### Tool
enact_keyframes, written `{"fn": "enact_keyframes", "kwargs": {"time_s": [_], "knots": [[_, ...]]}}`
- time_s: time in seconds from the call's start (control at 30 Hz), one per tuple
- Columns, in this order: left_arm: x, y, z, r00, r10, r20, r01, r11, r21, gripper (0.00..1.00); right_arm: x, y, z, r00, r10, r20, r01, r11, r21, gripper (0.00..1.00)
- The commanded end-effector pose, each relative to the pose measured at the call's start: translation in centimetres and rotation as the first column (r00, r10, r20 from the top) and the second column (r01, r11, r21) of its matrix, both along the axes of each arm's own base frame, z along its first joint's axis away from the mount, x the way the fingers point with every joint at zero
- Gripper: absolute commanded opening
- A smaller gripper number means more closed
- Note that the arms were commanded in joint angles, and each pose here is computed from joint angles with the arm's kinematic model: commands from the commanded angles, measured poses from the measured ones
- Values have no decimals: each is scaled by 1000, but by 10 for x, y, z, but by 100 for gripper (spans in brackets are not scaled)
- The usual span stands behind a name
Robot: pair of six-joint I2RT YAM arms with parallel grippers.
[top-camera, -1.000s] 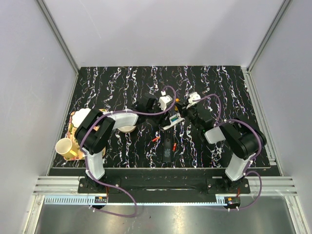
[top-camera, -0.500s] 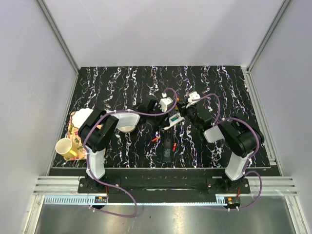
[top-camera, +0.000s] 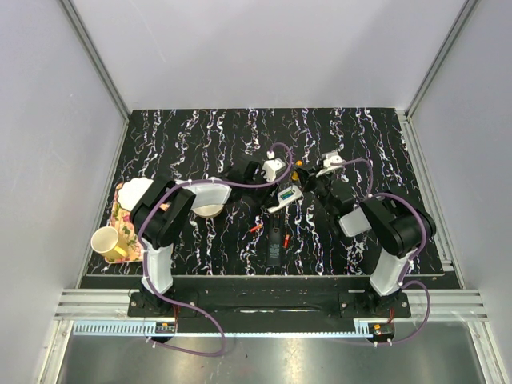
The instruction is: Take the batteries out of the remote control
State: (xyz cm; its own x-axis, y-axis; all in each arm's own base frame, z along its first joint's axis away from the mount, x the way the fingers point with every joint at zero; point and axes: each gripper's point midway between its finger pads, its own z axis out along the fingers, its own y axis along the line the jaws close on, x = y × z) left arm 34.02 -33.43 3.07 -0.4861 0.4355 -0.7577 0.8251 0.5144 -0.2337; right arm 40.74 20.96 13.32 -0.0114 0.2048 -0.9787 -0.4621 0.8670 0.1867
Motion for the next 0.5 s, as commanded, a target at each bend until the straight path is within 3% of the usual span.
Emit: {"fn": "enact_keyframes", "kwargs": {"time_s": [0.0,0.2,0.37,0.47], "knots": [[14,-3,-10,999,34,21,-34,999,33,26,-10,-13,31,999,-16,47,6,977,212,0],[14,-5,-14,999,37,13,-38,999,39,15,-7,-34,15,997,-15,-70,38,939,341,0],[12,-5,-19,999,37,-2,-37,998,50,0,-2,-44,4,990,10,-140,50,908,417,0],[11,-5,-22,999,41,-10,-40,998,55,0,-1,-46,1,988,30,-154,39,902,431,0]]}}
